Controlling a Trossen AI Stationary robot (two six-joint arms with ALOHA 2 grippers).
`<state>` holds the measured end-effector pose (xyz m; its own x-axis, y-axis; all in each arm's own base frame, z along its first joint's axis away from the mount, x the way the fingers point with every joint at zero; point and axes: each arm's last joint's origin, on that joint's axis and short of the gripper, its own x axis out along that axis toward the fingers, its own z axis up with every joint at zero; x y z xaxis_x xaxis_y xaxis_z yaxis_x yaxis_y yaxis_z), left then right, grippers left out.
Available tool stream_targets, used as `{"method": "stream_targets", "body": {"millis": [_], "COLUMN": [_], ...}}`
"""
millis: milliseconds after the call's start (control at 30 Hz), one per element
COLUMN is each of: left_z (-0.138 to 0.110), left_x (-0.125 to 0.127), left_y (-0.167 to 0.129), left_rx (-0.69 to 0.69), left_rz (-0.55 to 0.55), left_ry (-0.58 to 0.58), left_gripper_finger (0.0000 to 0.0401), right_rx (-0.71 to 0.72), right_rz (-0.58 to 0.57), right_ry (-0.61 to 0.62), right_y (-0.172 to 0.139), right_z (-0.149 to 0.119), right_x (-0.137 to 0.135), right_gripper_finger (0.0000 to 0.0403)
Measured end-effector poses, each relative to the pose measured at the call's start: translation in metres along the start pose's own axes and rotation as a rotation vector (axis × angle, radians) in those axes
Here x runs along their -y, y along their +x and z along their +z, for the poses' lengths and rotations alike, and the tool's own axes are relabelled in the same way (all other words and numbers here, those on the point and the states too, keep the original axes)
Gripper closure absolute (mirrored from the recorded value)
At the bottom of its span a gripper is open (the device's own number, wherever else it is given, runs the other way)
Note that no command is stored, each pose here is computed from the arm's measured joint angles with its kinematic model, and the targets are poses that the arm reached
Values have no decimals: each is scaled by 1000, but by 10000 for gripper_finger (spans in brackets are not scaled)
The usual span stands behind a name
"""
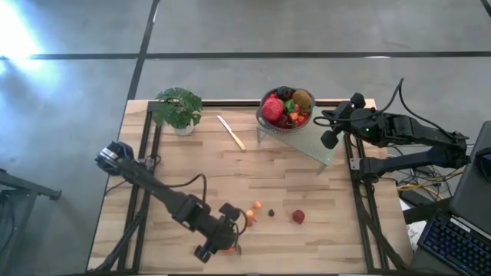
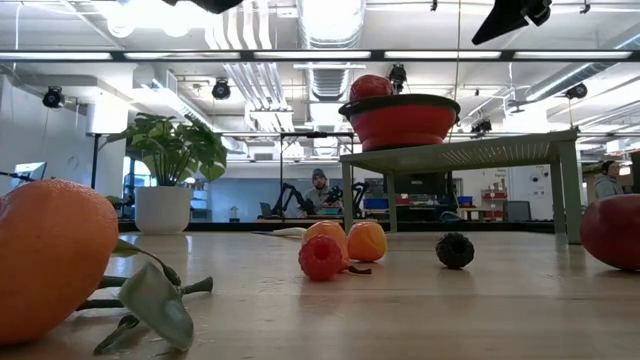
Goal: Pick & Place Fruit
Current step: Put the orange into the red gray colander on the shelf
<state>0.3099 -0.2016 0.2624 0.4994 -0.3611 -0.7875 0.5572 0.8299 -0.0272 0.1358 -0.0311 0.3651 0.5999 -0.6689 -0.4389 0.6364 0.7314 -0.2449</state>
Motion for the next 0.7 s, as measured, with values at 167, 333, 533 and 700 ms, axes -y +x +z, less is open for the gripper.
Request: {"method": "stream_targets", "body": {"millis": [167,333,533,700], "left_z": [-10,-26,-41,-50], "left_x": [7,6,6,6], "left_y": [13,27,39,45], "left_rx": [35,47,79,82], "left_rz": [-4,-2,-10,-18], "left_ry": [6,-17,-23,-22], "left_gripper_finger": [183,183,183,183], "right_rx": [0,-8,-26,-40], "right_rz": [0,-1,-5,-9], "right_ry": [28,39,25,11], "right_y": [0,2,6,9], "right_z": [0,-2,-8,-12], "right_x": [0,-1,-4,-6], "right_gripper_finger": [394,394,394,394]}}
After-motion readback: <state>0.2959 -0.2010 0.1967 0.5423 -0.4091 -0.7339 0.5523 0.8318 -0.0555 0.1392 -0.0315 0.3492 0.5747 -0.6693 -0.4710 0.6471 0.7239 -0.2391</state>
